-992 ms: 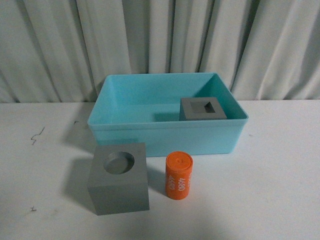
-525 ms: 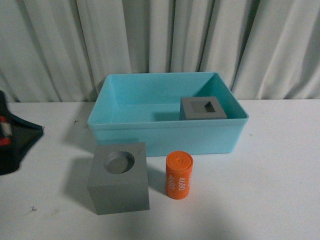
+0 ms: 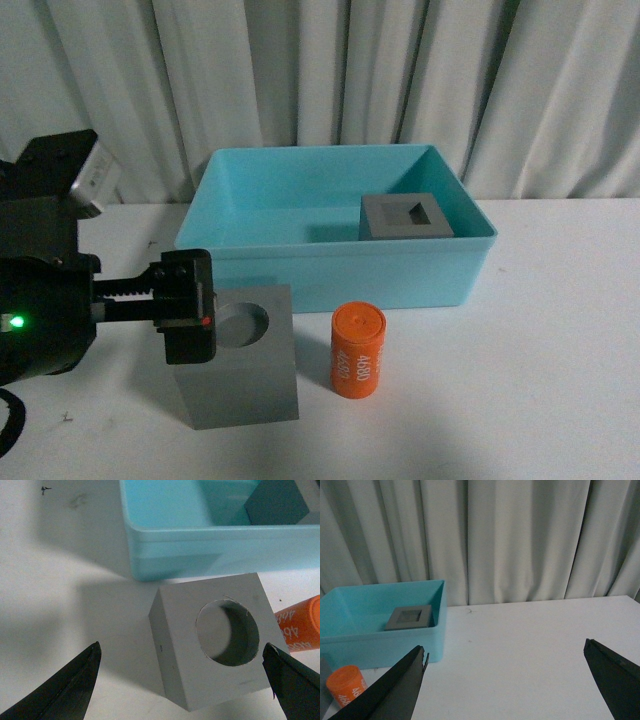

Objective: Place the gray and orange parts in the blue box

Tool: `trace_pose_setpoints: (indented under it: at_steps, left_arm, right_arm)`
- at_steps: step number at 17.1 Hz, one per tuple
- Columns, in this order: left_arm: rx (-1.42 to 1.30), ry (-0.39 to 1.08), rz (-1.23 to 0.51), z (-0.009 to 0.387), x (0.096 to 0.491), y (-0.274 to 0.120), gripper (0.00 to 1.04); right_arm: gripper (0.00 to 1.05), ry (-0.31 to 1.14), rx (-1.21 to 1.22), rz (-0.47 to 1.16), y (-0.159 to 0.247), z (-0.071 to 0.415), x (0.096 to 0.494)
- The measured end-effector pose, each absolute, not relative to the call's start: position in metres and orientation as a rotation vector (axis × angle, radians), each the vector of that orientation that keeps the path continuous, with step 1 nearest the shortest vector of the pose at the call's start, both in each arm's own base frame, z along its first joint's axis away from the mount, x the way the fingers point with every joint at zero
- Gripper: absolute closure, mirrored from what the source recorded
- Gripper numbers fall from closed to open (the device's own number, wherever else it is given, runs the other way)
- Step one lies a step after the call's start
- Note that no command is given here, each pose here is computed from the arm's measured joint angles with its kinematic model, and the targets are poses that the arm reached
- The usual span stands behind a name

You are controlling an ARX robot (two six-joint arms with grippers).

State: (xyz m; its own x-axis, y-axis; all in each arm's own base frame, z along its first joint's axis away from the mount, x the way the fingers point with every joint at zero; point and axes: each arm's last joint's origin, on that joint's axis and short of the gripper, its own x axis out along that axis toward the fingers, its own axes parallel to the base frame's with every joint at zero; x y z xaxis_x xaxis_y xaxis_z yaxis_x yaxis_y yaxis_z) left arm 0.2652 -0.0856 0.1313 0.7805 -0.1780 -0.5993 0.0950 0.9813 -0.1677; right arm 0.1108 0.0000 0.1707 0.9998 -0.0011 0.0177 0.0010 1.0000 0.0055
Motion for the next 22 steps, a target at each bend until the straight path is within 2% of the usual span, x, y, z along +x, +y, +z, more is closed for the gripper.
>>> trace_pose_setpoints:
  at_steps: [7,16,17,22]
  left_arm:
    - [-0.087,0.704,-0.168,0.108,0.291,-0.096,0.07]
    - [-0.055,0.738,-0.189,0.09,0.305,-0.101,0.07]
    - [-0.055,0.739,-0.19,0.09,0.306,-0.101,0.11]
    - [-0.059,0.741,-0.195,0.09,0.306,-0.102,0.62]
  right_arm:
    - [0.06,-0.018,0.006,-0.001,0.0,0.171,0.111]
    - [0.06,-0.018,0.006,-0.001,0.0,0.171,0.111]
    - [0.06,-0.018,0.006,-0.001,0.0,0.171,0.111]
    - [0.06,-0.018,0.006,-0.001,0.0,0.171,0.111]
